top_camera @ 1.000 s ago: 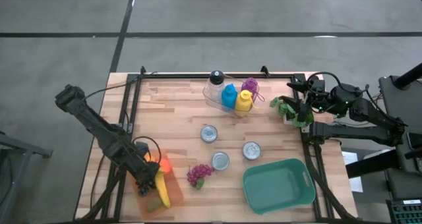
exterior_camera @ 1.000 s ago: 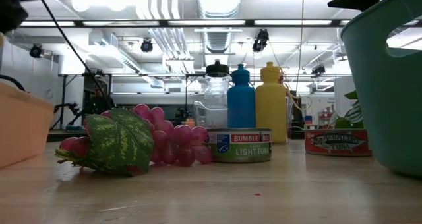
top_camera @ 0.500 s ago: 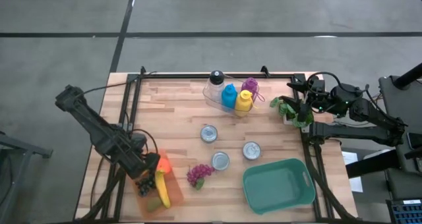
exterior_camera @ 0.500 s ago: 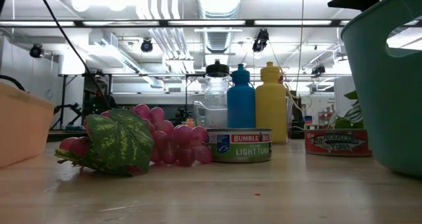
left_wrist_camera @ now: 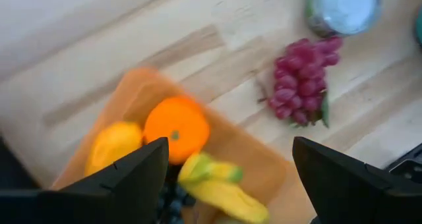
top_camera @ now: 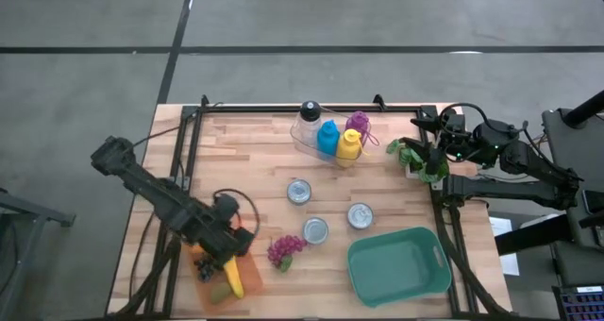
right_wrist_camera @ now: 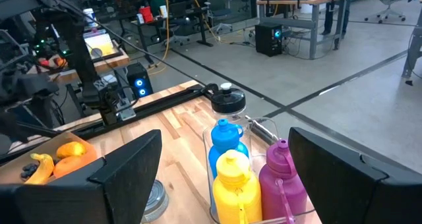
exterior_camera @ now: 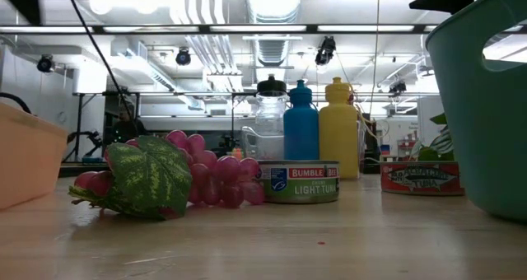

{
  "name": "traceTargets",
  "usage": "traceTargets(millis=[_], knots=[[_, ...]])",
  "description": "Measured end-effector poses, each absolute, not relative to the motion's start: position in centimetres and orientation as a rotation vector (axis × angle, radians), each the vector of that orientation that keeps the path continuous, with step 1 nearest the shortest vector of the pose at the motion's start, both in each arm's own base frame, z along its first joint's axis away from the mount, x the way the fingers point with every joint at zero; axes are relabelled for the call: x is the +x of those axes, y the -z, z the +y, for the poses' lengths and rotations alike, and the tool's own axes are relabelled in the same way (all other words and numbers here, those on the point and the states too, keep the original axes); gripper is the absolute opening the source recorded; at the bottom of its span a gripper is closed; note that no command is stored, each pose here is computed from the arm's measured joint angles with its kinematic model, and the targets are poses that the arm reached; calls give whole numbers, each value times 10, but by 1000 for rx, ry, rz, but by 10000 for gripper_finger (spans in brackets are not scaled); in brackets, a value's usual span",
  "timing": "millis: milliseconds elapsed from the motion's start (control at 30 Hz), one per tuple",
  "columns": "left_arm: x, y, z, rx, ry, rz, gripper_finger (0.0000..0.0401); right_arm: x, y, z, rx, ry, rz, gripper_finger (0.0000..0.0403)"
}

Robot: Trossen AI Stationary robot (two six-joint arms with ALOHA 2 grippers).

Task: Pick & Place Food Item
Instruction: Put the purple grapes into the orange bin

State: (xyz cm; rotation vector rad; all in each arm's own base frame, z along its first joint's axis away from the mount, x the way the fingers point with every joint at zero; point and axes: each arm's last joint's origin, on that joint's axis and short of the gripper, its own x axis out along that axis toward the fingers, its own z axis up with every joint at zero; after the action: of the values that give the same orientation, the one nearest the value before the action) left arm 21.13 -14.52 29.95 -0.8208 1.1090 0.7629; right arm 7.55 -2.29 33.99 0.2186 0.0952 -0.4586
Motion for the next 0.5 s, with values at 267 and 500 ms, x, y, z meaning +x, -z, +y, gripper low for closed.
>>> traceTargets(millis=[267, 500], knots=[[274, -302, -147, -636, -628, 1138, 328, 76, -340, -23, 219, 458, 96, 329], [319, -286, -146, -598, -528, 1199, 328, 76, -340, -23, 219, 458, 96, 329]])
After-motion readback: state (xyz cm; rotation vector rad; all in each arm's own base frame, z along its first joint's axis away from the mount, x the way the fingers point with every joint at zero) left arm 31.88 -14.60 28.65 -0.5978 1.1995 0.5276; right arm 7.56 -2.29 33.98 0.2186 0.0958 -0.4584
